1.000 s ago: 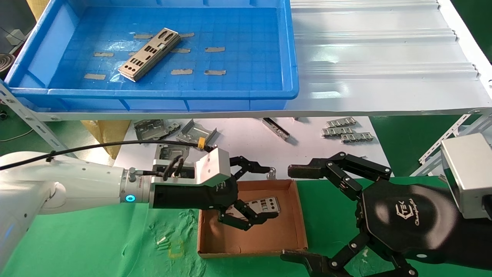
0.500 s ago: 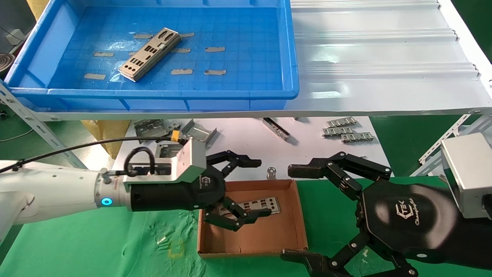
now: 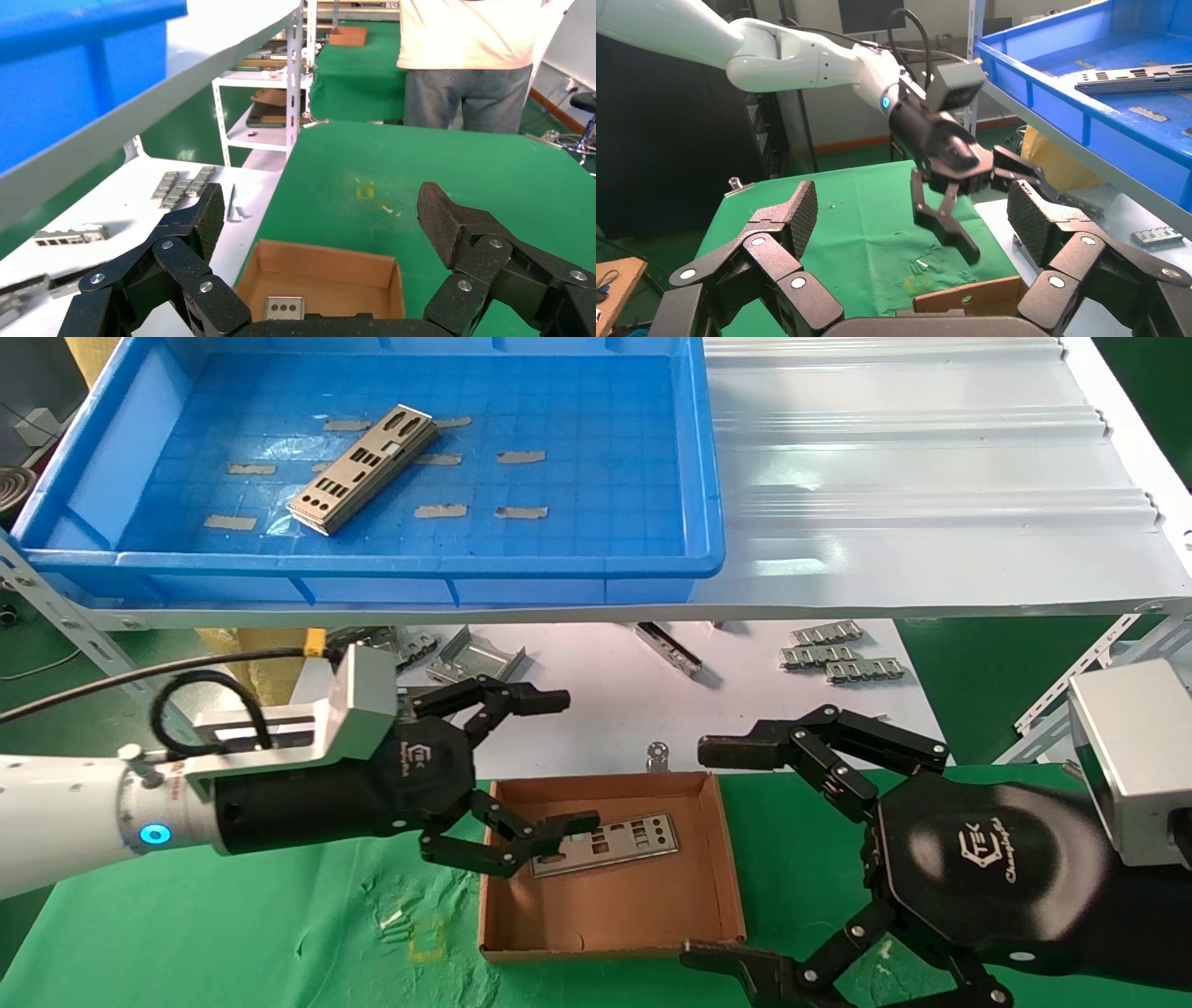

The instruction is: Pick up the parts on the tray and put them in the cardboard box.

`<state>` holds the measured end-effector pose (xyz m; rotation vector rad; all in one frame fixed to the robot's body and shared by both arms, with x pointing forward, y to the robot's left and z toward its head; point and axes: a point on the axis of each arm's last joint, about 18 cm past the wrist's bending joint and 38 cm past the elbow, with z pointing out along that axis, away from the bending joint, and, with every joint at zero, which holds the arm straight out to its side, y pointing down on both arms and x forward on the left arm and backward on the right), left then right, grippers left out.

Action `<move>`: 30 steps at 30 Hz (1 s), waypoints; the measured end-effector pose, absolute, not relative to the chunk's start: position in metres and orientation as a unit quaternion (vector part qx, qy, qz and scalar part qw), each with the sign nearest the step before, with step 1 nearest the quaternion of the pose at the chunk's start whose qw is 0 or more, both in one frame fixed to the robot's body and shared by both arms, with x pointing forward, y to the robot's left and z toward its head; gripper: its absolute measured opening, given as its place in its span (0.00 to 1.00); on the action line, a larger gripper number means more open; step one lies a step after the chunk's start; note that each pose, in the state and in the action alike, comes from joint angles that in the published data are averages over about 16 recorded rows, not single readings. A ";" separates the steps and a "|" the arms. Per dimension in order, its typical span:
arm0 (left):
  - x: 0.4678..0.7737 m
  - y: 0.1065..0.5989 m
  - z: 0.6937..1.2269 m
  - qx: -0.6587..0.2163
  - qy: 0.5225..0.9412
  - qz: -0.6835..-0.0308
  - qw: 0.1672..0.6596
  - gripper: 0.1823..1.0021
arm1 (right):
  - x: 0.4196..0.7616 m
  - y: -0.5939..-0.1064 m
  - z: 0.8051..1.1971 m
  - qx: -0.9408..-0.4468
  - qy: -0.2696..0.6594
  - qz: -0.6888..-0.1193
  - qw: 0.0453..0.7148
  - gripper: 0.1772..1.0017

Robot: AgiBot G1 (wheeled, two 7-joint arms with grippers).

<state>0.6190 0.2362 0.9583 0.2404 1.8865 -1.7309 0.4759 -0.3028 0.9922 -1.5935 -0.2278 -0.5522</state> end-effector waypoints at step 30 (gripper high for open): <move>0.499 0.297 0.989 0.097 0.696 -0.665 0.254 1.00 | 0.476 -0.303 0.992 -0.704 -0.101 -0.244 0.659 1.00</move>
